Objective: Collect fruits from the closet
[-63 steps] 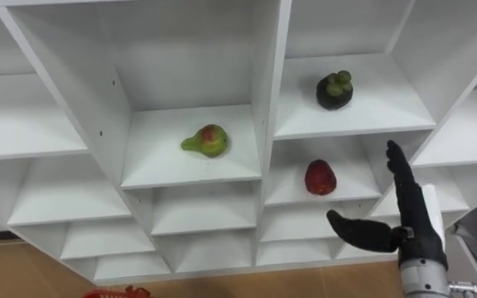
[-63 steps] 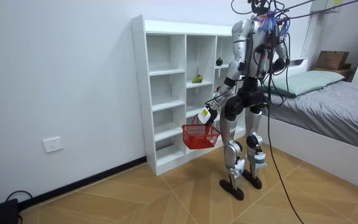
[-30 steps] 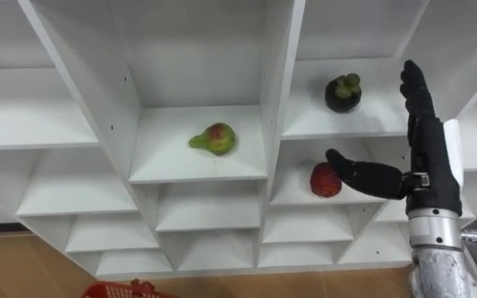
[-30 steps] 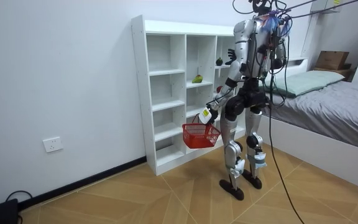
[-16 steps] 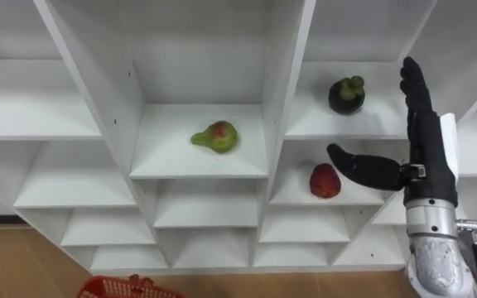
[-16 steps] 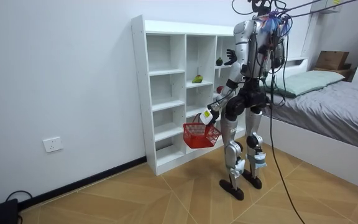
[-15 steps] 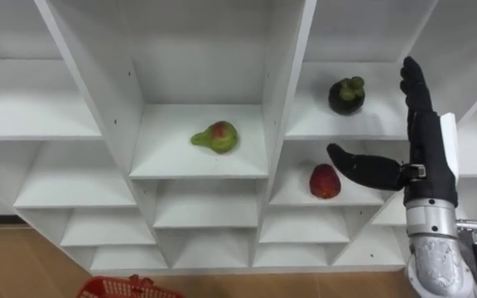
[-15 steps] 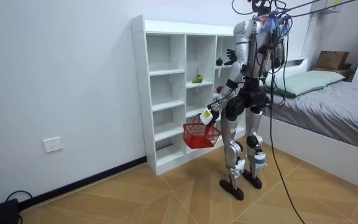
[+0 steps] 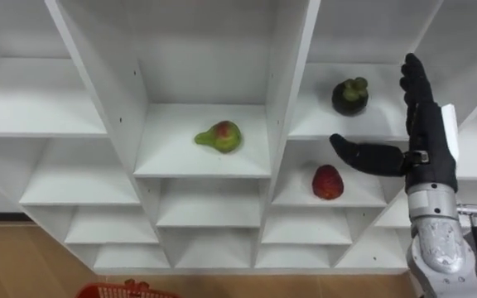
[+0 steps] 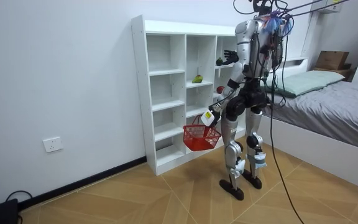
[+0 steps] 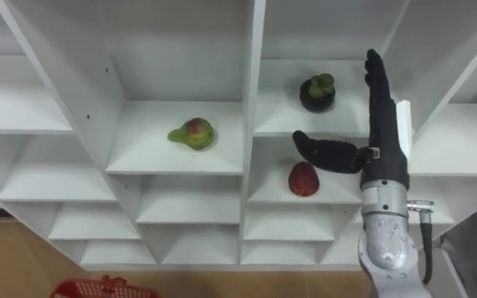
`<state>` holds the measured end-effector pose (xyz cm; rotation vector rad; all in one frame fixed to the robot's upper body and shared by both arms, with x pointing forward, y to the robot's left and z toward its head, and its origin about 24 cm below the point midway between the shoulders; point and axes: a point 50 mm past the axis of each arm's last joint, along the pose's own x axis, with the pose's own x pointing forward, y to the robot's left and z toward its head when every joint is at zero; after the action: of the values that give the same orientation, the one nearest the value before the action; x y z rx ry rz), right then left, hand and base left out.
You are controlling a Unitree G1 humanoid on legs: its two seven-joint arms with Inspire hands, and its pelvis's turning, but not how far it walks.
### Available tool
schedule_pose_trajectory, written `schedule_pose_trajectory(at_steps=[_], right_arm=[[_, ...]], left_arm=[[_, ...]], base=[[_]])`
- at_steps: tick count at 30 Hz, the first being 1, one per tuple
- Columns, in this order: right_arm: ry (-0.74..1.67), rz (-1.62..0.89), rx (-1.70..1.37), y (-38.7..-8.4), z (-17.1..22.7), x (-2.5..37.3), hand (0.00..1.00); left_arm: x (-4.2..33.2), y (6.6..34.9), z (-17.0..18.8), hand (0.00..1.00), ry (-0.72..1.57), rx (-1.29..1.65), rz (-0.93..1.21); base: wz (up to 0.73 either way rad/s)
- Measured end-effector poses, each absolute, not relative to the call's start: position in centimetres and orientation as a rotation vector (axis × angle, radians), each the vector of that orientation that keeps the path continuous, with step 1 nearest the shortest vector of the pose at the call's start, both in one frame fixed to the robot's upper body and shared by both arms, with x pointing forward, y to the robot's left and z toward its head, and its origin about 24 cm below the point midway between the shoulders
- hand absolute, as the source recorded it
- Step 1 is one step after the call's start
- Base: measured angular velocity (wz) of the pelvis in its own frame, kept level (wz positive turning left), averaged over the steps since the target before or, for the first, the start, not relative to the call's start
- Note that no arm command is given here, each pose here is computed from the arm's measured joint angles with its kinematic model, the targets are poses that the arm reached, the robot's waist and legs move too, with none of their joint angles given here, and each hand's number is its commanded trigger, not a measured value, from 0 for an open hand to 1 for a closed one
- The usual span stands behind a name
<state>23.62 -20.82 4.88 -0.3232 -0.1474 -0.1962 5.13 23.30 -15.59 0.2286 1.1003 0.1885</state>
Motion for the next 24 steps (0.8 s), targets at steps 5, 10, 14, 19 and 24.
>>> schedule_pose_trajectory(at_steps=[5,10,14,19,24], right_arm=[[-0.156,-0.194,-0.284,-20.8,5.3,25.1,0.0],[-0.196,-0.202,-0.285,-20.9,6.3,26.2,0.0],[-0.188,-0.206,-0.287,-21.0,6.1,26.3,0.0],[-0.128,-0.195,-0.259,-21.4,5.0,26.4,0.0],[-0.109,-0.191,-0.226,-21.5,4.7,26.4,0.0]], left_arm=[[4.6,23.3,-15.6,1.0,1.113,0.229,0.192],[4.4,23.4,-15.6,1.0,1.119,0.231,0.195],[4.4,23.5,-15.6,1.0,1.119,0.233,0.194],[4.4,23.5,-15.6,1.0,1.121,0.228,0.188],[4.6,23.4,-15.7,1.0,1.123,0.223,0.181]], base=[[0.04],[0.06],[0.05],[0.02],[0.01]])
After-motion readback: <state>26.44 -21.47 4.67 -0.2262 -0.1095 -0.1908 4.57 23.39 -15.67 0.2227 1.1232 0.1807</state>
